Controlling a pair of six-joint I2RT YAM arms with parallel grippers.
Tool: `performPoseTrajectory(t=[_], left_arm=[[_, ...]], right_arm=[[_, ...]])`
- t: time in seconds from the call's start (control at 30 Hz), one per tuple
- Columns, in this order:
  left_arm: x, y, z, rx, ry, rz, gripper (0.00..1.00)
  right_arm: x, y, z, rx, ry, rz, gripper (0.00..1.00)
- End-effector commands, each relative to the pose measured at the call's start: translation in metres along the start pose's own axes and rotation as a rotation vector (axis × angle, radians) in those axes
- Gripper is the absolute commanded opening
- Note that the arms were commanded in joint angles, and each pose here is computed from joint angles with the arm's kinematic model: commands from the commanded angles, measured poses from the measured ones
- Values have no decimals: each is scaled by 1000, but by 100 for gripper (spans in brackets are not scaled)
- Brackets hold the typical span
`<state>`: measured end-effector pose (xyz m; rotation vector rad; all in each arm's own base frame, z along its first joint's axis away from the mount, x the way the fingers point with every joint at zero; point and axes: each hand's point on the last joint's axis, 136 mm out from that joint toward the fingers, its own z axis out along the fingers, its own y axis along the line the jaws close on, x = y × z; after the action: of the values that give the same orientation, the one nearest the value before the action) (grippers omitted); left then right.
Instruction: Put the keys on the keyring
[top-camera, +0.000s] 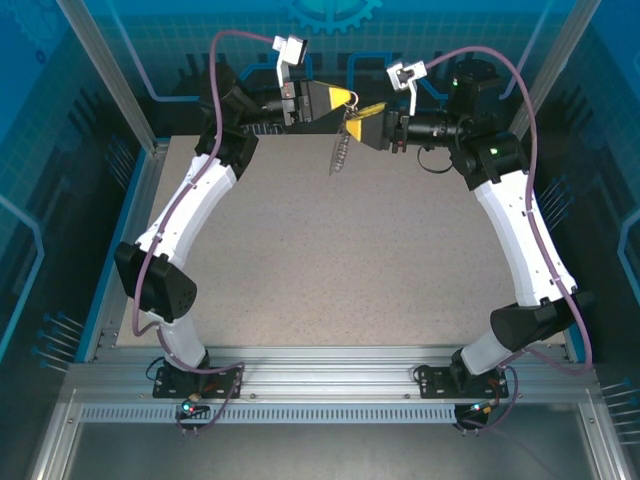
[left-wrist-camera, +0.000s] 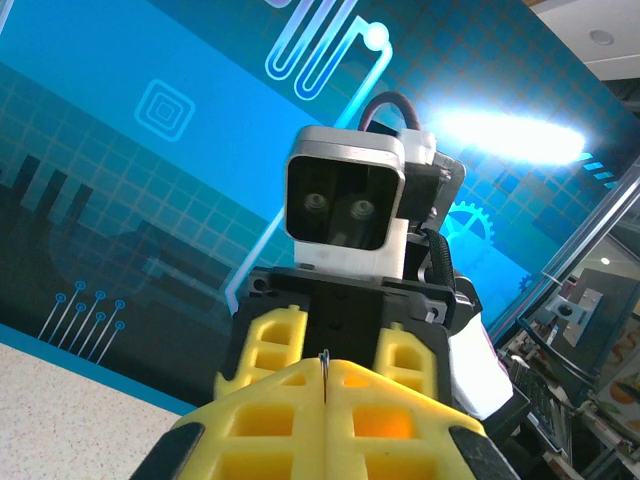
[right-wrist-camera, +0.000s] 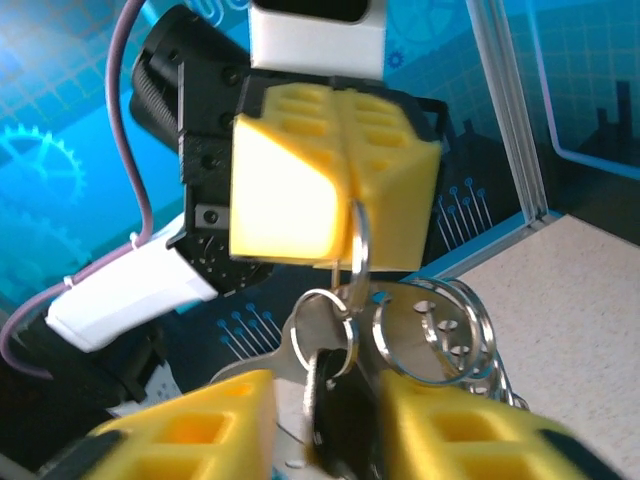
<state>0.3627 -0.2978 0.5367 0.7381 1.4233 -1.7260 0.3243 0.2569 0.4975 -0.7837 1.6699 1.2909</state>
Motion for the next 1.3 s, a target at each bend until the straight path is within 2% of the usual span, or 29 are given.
performPoseTrajectory(t=[0.0,0.1,0.43,0.73,1.27], left_arm=[[-15,-33,-2,33,-38,93,0],[-17,-34,-3,26,-52,101,0],[-21,-35,-8,-2,-115,112,0],[-15,-36,-10,-3,-112,107,0],[-1,-34,-14,-46,-65,128,0]], right_arm=[[-2,0,1,23,-8,-6,16],[1,-2,0,36,-8,2,0],[12,3,8,18,16,25,0],[9,9,22,-21,31,20,0],[2,-2,-12,46,-6,69,0]])
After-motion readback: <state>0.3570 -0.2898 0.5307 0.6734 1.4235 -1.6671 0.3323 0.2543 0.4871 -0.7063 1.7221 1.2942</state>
